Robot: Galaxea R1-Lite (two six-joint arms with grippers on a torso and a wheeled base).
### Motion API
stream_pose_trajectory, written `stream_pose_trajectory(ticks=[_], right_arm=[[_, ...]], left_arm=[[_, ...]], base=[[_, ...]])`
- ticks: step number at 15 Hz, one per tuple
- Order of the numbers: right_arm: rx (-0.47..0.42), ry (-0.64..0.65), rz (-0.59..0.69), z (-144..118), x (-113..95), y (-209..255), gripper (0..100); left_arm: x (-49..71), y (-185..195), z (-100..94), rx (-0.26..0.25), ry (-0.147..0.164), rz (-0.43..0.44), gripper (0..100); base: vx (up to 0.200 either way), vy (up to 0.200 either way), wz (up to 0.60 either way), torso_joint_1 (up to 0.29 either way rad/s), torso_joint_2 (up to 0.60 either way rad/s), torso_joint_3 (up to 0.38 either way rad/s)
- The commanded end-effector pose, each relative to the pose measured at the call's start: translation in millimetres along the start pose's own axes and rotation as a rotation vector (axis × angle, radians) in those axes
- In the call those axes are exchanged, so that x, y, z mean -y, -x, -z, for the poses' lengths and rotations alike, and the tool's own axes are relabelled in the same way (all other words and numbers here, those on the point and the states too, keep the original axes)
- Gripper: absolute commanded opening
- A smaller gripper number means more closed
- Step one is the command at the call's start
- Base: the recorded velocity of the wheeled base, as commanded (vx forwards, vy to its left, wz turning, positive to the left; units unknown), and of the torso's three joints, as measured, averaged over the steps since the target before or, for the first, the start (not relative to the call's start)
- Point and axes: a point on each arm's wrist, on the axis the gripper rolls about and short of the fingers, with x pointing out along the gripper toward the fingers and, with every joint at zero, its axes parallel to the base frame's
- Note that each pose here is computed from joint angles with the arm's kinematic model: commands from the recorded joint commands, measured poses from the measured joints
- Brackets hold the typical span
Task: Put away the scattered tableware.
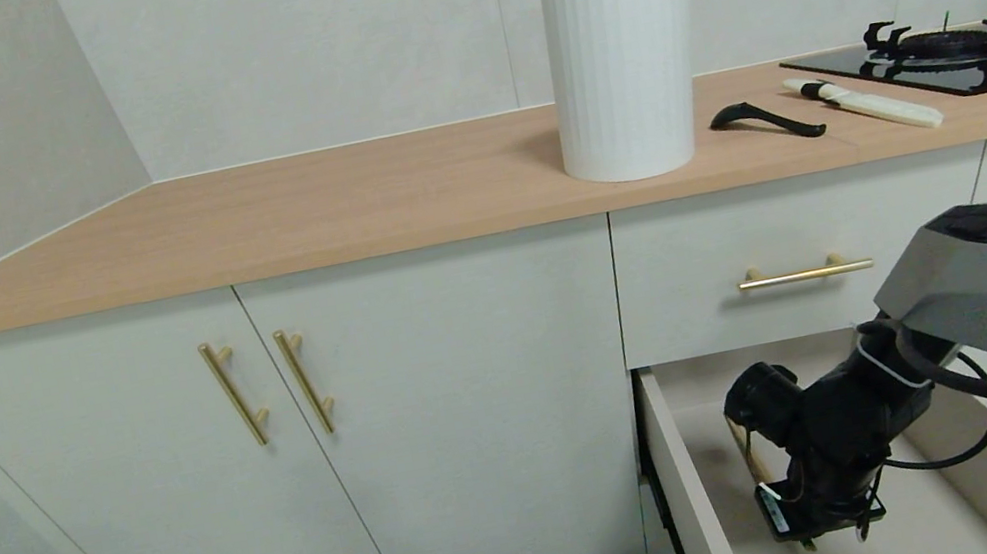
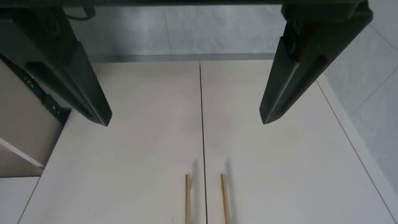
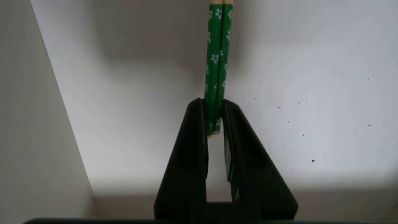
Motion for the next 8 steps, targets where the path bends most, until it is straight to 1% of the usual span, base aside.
stream_pose_trajectory(ticks=[1,6,8], right_arm=[[0.001,0.001,-0.002,0.1,-0.5,0.4,100],[0.001,0.001,-0.002,0.3,-0.3,0.7,100],[0.014,-0.004,-0.009,-0.7,0.7,10.0,100]], left_arm=[[0.0,0.0,0.0,0.0,0.0,-0.001,100],[0.0,0.0,0.0,0.0,0.0,0.001,100],[0.0,0.0,0.0,0.0,0.0,-0.001,100]], base=[[0.0,0.0,0.0,0.0,0.0,0.0],[0.0,0.0,0.0,0.0,0.0,0.0],[0.0,0.0,0.0,0.0,0.0,0.0]])
